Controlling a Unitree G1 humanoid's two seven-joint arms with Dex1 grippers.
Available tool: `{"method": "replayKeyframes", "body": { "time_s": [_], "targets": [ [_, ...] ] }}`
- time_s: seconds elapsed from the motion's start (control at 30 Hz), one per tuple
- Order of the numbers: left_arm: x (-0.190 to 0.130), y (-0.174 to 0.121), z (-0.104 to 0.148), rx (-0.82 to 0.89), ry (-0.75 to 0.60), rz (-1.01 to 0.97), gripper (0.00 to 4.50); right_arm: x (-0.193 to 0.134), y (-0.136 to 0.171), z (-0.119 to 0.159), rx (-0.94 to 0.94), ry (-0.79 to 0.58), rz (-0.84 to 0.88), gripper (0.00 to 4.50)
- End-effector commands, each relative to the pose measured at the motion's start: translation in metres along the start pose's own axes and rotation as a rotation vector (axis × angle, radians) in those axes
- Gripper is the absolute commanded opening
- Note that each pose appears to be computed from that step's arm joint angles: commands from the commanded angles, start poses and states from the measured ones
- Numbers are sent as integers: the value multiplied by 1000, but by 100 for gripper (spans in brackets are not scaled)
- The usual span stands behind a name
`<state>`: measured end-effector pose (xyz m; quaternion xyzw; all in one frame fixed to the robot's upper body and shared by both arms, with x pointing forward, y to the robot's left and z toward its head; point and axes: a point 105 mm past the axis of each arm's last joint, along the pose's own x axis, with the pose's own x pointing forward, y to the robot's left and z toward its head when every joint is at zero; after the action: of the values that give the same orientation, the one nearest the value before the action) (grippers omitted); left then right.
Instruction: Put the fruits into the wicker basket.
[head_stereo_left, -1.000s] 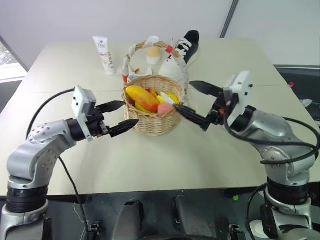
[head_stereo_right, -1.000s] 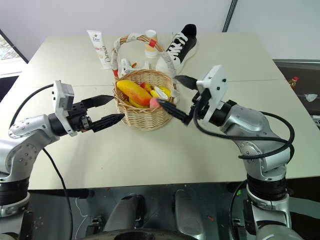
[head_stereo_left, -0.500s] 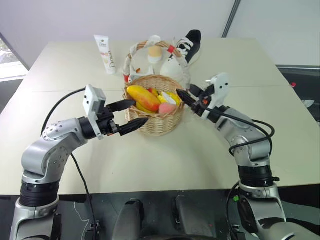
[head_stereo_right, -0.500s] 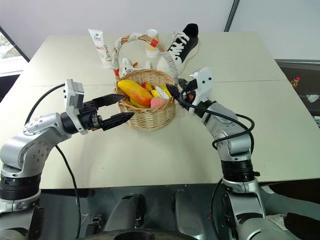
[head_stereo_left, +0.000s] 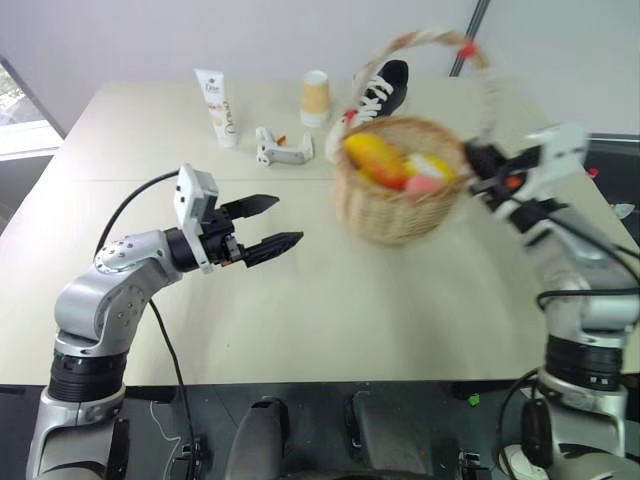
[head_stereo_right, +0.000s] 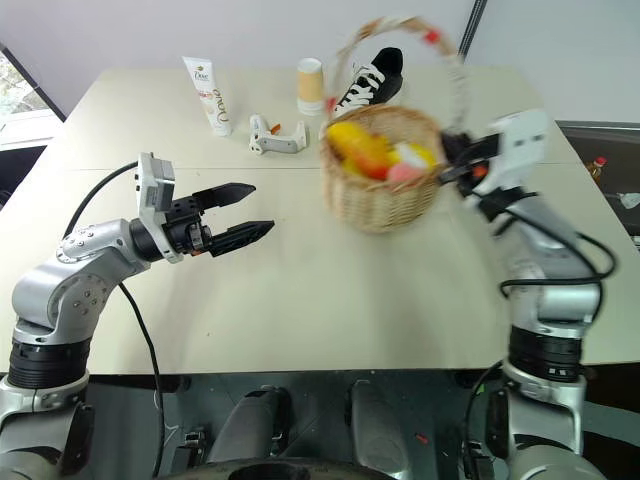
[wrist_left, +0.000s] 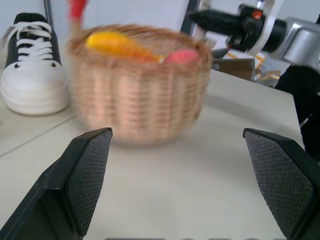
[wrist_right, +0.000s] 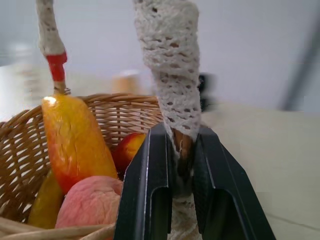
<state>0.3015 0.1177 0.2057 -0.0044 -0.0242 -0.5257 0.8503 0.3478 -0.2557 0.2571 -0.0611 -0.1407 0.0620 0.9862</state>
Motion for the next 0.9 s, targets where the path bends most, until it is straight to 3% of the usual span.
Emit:
{"method": "replayKeyframes", "body": {
  "time_s": [0.03, 0.2, 0.43, 0.6, 0.67, 0.9],
  "targets": [
    [9, -3, 5, 30, -28, -42, 450, -9, -59, 3, -31, -20, -262, 2],
    [16, -4, 5, 27, -39, -52, 450, -11, -82, -14, 7, -8, -367, 2],
    [11, 5, 3, 22, -30, -18, 450, -32, -85, -3, -29, -15, -395, 361],
    [-1, 17, -2, 10, -10, 47, 450, -59, -81, 9, -99, -4, -336, 361],
    [-10, 27, -4, -11, -6, 111, 450, -73, -72, 3, -105, 53, -235, 361],
    [-45, 50, -34, -16, 115, 306, 450, -92, 32, -28, -109, 205, 327, 361]
  ]
}}
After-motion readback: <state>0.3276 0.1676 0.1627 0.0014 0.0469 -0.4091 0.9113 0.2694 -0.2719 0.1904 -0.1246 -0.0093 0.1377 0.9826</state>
